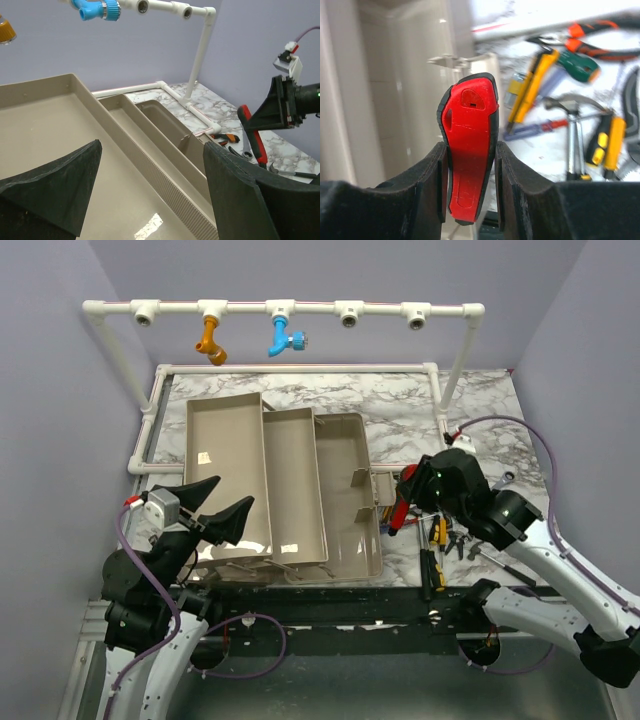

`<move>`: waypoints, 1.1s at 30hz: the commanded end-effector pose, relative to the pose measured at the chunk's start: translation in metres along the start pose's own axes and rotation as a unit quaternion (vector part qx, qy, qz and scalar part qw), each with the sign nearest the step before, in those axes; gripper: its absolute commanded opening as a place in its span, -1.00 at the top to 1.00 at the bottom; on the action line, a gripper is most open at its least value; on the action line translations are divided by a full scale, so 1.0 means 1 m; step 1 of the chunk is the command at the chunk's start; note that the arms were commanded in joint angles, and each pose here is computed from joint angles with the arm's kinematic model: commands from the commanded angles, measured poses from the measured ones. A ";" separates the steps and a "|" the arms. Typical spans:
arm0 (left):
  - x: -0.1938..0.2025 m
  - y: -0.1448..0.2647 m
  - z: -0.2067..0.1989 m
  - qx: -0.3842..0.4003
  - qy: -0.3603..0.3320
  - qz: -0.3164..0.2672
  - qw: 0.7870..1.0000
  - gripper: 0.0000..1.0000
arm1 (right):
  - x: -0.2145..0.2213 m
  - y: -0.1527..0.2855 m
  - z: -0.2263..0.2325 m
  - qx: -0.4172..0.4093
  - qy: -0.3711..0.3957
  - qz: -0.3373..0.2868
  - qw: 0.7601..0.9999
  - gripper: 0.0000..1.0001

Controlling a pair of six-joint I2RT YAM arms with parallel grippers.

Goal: Pack the tool kit

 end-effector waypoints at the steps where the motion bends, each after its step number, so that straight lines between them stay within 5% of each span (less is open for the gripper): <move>1: -0.002 -0.002 -0.004 0.017 -0.007 -0.008 1.000 -0.67 | -0.005 0.009 0.074 -0.145 0.078 0.036 0.986 0.71; 7: 0.002 -0.003 -0.004 0.018 -0.007 -0.002 1.000 -0.67 | 0.018 -0.012 0.147 -0.244 0.088 0.125 0.958 0.79; 17: 0.005 -0.004 -0.002 0.015 -0.009 0.002 1.000 -0.67 | 0.021 -0.052 0.185 -0.239 0.081 0.136 0.958 0.78; 33: 0.006 -0.004 -0.004 0.021 -0.005 0.003 1.000 -0.66 | 0.057 -0.123 0.128 -0.110 0.095 0.143 0.979 0.74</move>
Point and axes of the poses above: each gripper's point midway between its finger pads, its own y axis back along the fingers, its own z axis along the line the jaws close on, x = y × z, the point moved 1 cm from there along y, back along the fingers, and after that the axes turned 15 degrees about -y, right-handed, at the moved point
